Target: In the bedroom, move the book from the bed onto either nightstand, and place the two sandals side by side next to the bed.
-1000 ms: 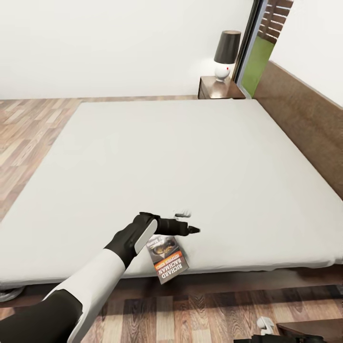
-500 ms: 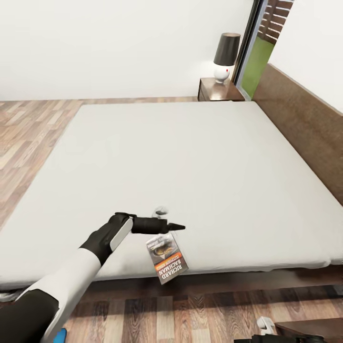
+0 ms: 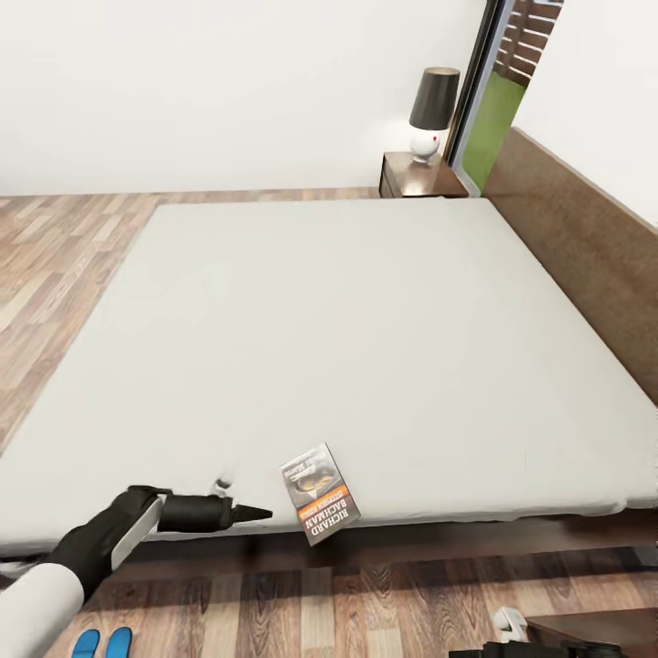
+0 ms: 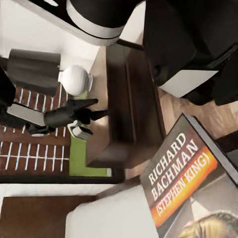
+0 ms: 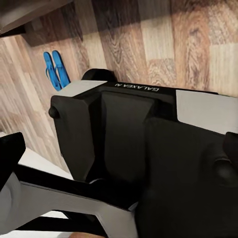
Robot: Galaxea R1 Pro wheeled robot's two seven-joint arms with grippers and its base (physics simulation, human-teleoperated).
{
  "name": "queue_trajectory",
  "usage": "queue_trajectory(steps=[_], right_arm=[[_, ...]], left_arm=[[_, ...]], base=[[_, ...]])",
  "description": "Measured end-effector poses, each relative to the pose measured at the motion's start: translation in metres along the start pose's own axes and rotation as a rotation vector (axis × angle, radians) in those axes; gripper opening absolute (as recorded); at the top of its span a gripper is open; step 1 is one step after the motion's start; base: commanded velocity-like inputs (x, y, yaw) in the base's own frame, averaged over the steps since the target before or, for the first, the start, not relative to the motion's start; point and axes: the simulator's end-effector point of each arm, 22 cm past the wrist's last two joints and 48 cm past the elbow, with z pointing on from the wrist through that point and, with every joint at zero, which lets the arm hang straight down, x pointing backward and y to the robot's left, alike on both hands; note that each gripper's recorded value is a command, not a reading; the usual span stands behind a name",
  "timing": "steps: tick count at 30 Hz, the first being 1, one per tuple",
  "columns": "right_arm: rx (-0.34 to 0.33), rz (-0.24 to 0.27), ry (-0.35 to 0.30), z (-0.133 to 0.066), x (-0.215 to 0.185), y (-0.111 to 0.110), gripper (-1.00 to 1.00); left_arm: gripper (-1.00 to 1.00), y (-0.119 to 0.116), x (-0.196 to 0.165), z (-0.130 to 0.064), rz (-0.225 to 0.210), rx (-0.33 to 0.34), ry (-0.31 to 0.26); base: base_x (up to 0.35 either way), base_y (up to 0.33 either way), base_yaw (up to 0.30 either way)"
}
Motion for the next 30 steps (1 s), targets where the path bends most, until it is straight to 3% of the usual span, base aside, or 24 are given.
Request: queue_trajectory(steps=[4,9,12,16,25,30], right_arm=[[-0.001,-0.016,-0.01,-0.005,-0.001,0.004,1.0],[-0.002,-0.043,-0.025,-0.01,-0.003,0.01,1.0],[-0.003,-0.049,-0.027,-0.013,-0.003,0.013,1.0],[-0.001,-0.048,-0.026,-0.017,-0.001,0.016,1.0],[-0.007,-0.05,-0.025,-0.023,0.003,0.028,1.0],[-0.007,-0.049,-0.025,-0.027,0.004,0.033,1.0]], left_arm=[[1.0,0.027,0.054,-0.014,-0.014,-0.038,-0.009],[1.0,0.069,0.104,-0.038,-0.071,-0.128,-0.037],[1.0,0.089,0.142,-0.058,-0.05,-0.165,-0.07],[1.0,0.093,0.172,-0.071,-0.008,-0.184,-0.093],[1.0,0.087,0.193,-0.073,-0.026,-0.213,-0.099],[1.0,0.103,0.194,-0.071,-0.031,-0.32,-0.101]], base=[[0.0,0.0,0.0],[0.0,0.0,0.0],[0.0,0.0,0.0],[0.0,0.0,0.0],[0.0,0.0,0.0],[0.0,0.0,0.0]])
